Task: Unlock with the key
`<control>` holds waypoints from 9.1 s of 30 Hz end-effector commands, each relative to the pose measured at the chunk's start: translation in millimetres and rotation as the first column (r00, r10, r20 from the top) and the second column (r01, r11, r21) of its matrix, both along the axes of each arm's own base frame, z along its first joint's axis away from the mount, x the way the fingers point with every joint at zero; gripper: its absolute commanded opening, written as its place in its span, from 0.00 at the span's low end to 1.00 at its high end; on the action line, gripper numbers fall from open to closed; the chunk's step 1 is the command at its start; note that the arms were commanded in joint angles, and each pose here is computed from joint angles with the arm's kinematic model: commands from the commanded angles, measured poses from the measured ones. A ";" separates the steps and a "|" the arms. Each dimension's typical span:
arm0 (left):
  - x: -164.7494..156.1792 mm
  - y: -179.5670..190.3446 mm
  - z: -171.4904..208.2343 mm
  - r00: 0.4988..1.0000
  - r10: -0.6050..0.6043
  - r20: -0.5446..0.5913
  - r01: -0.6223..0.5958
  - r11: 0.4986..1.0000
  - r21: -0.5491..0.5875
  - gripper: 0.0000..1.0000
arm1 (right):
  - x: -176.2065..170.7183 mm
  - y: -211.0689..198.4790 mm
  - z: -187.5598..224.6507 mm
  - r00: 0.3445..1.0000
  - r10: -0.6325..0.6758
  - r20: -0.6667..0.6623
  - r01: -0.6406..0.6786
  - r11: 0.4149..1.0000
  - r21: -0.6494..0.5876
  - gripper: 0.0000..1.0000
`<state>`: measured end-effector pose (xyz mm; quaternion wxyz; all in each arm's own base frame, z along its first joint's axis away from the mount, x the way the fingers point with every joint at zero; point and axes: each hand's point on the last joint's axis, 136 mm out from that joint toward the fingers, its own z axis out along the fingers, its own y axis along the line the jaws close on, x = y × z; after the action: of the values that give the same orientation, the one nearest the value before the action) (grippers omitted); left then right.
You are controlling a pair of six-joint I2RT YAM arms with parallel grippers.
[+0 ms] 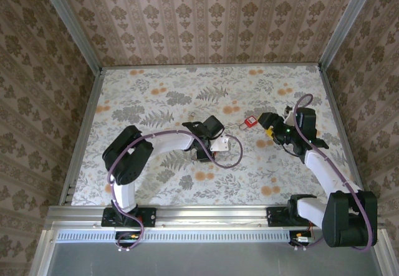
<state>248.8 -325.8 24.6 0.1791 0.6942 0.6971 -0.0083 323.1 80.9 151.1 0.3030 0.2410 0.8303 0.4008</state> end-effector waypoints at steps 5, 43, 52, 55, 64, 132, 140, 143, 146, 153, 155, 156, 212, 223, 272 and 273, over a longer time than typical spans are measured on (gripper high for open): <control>24.8 -22.7 54.9 0.990 0.090 0.108 -0.072 0.983 -0.167 0.75 | 20.9 -16.3 0.9 1.000 -0.027 0.004 0.027 0.981 -0.192 0.76; -16.5 78.5 202.3 0.815 0.536 0.220 -0.271 0.688 -0.673 0.83 | 100.0 64.5 -121.1 0.910 0.052 -0.411 -0.281 0.806 -0.521 0.65; -23.4 81.6 210.4 0.812 0.540 0.220 -0.257 0.670 -0.697 0.83 | 93.9 79.0 -127.0 0.899 0.067 -0.433 -0.335 0.743 -0.580 0.41; -23.2 82.4 209.6 0.809 0.541 0.228 -0.256 0.674 -0.693 0.83 | 92.1 95.5 -124.4 0.907 0.079 -0.413 -0.316 0.775 -0.547 0.38; -15.1 91.6 208.0 0.746 0.637 0.193 -0.317 0.595 -0.739 0.82 | 76.6 192.1 -122.1 0.908 0.174 -0.380 -0.362 0.783 -0.506 0.39; 155.6 63.6 7.2 0.169 0.788 -0.592 -0.985 0.115 -0.128 0.56 | 15.0 60.2 -31.0 0.972 0.212 -0.097 -0.233 0.875 -0.424 0.53; 149.8 49.4 3.2 0.182 0.774 -0.607 -0.983 0.138 -0.120 0.54 | 12.7 54.6 -30.8 0.975 0.201 -0.092 -0.221 0.879 -0.423 0.52; 144.9 30.6 3.7 0.209 0.756 -0.621 -0.978 0.168 -0.124 0.54 | 12.9 52.9 -30.4 0.976 0.197 -0.088 -0.216 0.880 -0.422 0.51; 138.6 7.0 2.6 0.238 0.741 -0.628 -0.971 0.207 -0.124 0.53 | 13.4 48.9 -30.0 0.978 0.189 -0.089 -0.209 0.883 -0.421 0.51; 129.7 -35.5 0.0 0.279 0.698 -0.660 -0.956 0.264 -0.125 0.48 | 9.9 35.7 -28.1 0.982 0.166 -0.086 -0.187 0.886 -0.424 0.51; 129.3 -39.2 5.2 0.297 0.695 -0.655 -0.951 0.275 -0.140 0.48 | 9.2 33.0 -27.6 0.983 0.162 -0.084 -0.182 0.890 -0.419 0.51; 129.8 -38.4 10.9 0.309 0.695 -0.650 -0.948 0.278 -0.154 0.48 | 8.6 31.8 -27.9 0.983 0.160 -0.086 -0.181 0.890 -0.418 0.51; 173.9 40.6 42.1 0.409 0.765 -0.497 -0.912 0.319 -0.258 0.26 | 4.7 35.5 -17.4 0.982 0.181 -0.061 -0.190 0.905 -0.381 0.52; 181.1 54.6 21.2 0.372 0.802 -0.468 -0.928 0.308 -0.209 0.27 | 6.8 36.6 -22.8 0.980 0.184 -0.071 -0.197 0.905 -0.378 0.52; 1.4 -165.1 43.8 0.435 0.380 -0.816 -0.867 0.421 -0.266 0.00 | -40.6 -8.7 -27.6 0.997 0.012 -0.081 -0.049 0.881 -0.471 0.53; -4.2 -166.5 41.6 0.435 0.381 -0.816 -0.864 0.431 -0.259 0.00 | -42.9 -11.2 -28.9 0.996 0.003 -0.084 -0.042 0.880 -0.473 0.53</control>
<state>254.1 -480.8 63.1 0.1538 0.2007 0.8858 -0.3890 291.6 84.4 131.6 0.3233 0.1391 0.9131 0.2059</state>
